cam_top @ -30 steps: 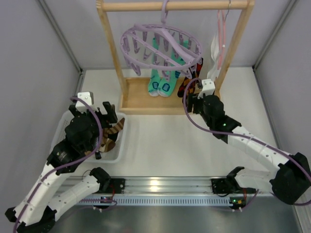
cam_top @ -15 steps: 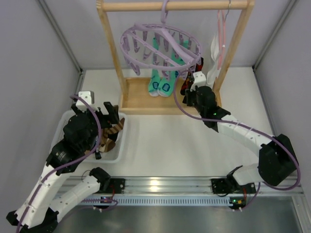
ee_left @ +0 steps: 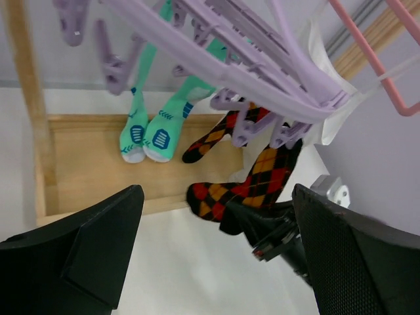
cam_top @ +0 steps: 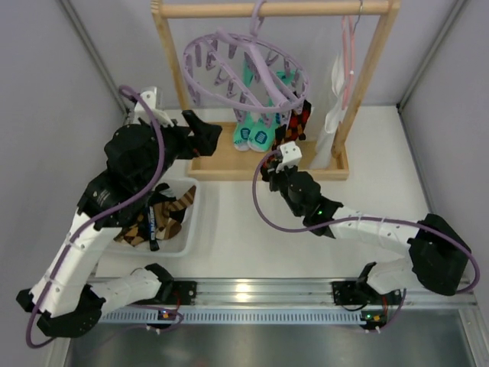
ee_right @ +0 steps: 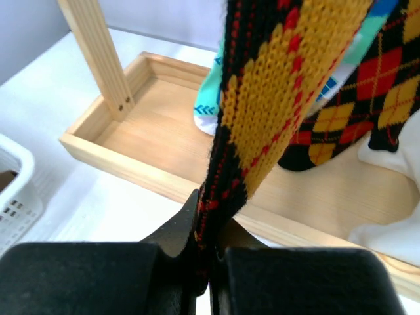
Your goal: Remove the socks clipped to the hanger
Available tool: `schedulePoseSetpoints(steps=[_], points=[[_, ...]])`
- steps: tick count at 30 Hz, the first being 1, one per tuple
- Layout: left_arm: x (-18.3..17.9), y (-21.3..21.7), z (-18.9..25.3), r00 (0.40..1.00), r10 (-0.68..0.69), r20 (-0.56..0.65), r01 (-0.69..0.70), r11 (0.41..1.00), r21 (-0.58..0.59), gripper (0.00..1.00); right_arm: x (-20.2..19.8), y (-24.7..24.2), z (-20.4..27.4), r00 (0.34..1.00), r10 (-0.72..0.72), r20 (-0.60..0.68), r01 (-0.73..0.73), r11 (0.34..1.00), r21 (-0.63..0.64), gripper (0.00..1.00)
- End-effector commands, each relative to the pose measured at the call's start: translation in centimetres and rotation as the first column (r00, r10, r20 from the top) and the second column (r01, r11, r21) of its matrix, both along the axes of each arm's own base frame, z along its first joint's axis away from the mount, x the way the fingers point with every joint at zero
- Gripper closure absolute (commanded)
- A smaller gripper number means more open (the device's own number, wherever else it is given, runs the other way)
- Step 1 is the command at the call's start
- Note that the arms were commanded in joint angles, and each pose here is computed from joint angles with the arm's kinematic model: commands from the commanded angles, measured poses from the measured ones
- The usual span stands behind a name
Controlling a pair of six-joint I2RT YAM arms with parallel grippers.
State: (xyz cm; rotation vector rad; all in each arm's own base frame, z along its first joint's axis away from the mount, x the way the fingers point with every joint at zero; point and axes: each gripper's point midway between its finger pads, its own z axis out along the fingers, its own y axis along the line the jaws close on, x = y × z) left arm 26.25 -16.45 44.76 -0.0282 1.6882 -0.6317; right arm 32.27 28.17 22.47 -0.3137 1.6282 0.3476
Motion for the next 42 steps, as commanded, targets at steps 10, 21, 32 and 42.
schedulePoseSetpoints(steps=[10, 21, 32, 42], points=[[0.1, -8.6, 3.3, 0.998, -0.019, 0.062, 0.006, 0.979, 0.202, 0.02, -2.6, 7.2, 4.5, 0.986, 0.018, 0.166, -0.031, 0.996, 0.080, 1.00], [2.7, -12.1, 1.1, 0.998, 0.023, 0.064, -0.043, 0.940, 0.339, 0.07, -5.3, 9.2, 6.9, 0.969, 0.122, 0.213, -0.162, 0.969, 0.184, 1.00], [5.3, -12.2, -2.0, 1.000, 0.024, 0.002, -0.024, 0.954, 0.300, 0.16, -7.7, 10.3, 7.8, 0.937, 0.265, 0.230, -0.316, 0.921, 0.228, 1.00], [6.7, -13.0, -3.3, 1.000, -0.016, 0.014, 0.012, 0.965, 0.261, 0.25, -9.0, 11.2, 8.3, 0.905, 0.352, 0.241, -0.404, 0.887, 0.225, 1.00]])
